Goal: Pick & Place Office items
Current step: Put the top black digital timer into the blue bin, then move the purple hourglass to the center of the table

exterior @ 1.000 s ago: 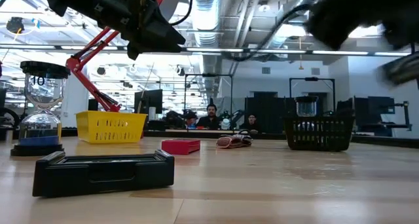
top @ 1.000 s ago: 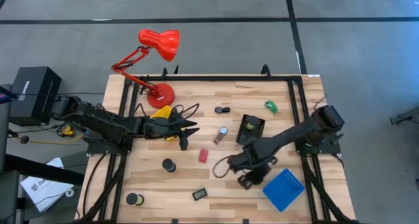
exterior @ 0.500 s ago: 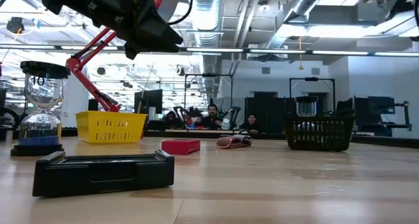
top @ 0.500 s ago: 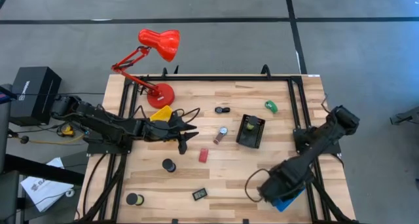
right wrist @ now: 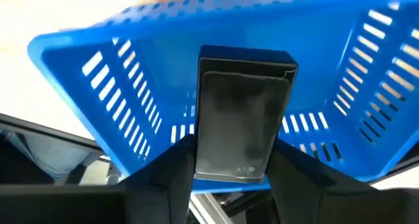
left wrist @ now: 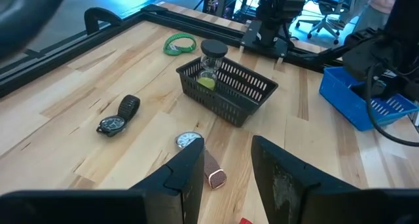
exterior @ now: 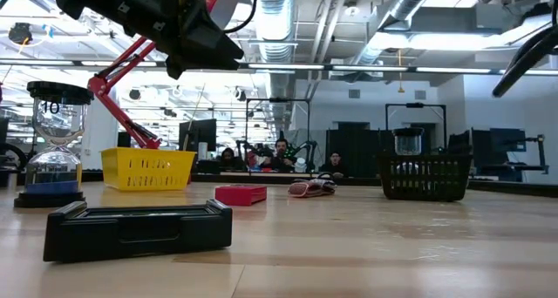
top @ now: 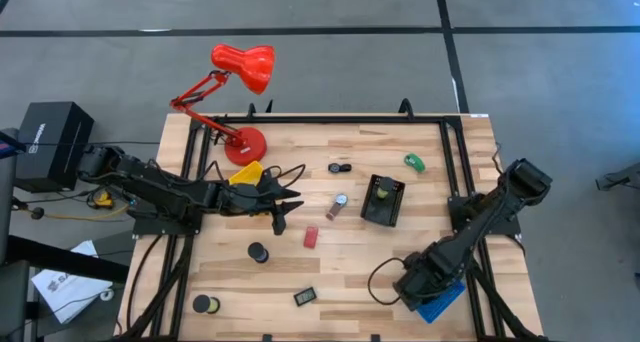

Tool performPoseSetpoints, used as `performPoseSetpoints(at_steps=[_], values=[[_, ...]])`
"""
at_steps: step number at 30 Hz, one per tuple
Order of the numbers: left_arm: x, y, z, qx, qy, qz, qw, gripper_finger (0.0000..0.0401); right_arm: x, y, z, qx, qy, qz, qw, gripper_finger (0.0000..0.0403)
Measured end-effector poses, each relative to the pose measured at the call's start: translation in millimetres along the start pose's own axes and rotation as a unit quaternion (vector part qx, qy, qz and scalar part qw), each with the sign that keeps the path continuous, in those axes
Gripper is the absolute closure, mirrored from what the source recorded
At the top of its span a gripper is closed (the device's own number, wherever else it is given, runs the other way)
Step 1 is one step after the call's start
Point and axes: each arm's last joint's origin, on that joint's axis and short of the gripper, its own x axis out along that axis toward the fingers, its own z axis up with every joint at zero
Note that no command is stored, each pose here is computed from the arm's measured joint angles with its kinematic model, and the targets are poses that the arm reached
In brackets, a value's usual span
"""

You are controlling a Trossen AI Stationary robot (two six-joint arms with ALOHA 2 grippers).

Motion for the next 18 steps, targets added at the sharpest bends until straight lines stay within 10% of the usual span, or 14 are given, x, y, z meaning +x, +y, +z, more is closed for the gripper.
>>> performPoseSetpoints(at_steps=[7, 18], values=[[0, 0, 0, 0.0, 0.0, 0.0, 1.0, 0.0279, -1, 1, 3, 0.004, 0.0, 0.004, 1.0, 0.0169], [0, 0, 0, 0.0, 0.0, 0.0, 1.0, 0.0279, -14, 5, 15, -0.01, 0.063, 0.007, 0.998, 0.0176]])
